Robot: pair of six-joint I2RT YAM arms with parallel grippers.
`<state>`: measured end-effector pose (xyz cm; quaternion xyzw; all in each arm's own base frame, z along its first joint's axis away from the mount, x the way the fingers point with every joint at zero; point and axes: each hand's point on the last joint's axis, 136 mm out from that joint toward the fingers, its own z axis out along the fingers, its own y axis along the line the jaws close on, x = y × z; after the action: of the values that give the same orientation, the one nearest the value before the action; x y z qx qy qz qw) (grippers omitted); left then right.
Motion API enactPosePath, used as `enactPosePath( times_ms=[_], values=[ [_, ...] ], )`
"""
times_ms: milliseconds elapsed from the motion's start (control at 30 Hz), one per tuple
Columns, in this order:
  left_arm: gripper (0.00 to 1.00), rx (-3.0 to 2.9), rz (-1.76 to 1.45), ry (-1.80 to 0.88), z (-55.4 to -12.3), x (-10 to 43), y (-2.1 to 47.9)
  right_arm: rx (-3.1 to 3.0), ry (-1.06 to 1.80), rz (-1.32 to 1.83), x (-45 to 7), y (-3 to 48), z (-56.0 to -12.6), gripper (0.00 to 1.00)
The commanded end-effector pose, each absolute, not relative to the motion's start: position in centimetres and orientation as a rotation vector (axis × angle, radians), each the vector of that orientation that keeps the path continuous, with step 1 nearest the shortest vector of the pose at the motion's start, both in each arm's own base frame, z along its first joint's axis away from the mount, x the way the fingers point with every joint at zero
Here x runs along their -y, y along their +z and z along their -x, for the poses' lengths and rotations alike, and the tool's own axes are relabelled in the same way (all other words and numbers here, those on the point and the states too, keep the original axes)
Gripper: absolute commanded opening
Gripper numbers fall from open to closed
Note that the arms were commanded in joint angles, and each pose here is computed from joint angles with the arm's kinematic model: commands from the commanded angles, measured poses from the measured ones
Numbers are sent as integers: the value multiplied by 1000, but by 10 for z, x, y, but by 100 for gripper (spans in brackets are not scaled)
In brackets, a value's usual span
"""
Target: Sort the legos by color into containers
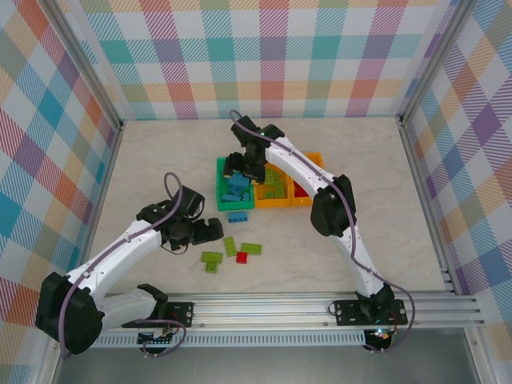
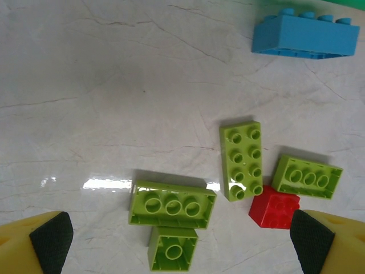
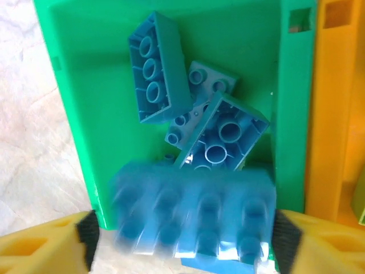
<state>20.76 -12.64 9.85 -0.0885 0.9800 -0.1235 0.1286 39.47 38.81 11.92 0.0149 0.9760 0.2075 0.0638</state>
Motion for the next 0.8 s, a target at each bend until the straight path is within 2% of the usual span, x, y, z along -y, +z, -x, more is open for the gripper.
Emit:
enactPosePath(
  times_ms=[0, 133, 300, 467, 567, 767],
  values=[
    [100, -2831, 274, -384, -214, 135, 97, -2936, 687, -3, -395, 136, -390, 90],
    [100, -2826, 240, -406, -225, 149, 101, -2881, 712, 32, -393, 159, -390, 95],
    [100, -2853, 146, -399, -237, 173, 100, -2785, 717, 56, -382, 197, -389, 95],
    [100, -2879, 103, -346, -254, 197, 92, -2668, 590, 121, -345, 232, -379, 97],
    [100, -2883, 106, -328, -266, 207, 87, -2660, 472, 96, -305, 229, -370, 99],
    [99, -2912, 81, -278, -287, 225, 74, -2717, 425, -126, -224, 194, -349, 99]
  ],
)
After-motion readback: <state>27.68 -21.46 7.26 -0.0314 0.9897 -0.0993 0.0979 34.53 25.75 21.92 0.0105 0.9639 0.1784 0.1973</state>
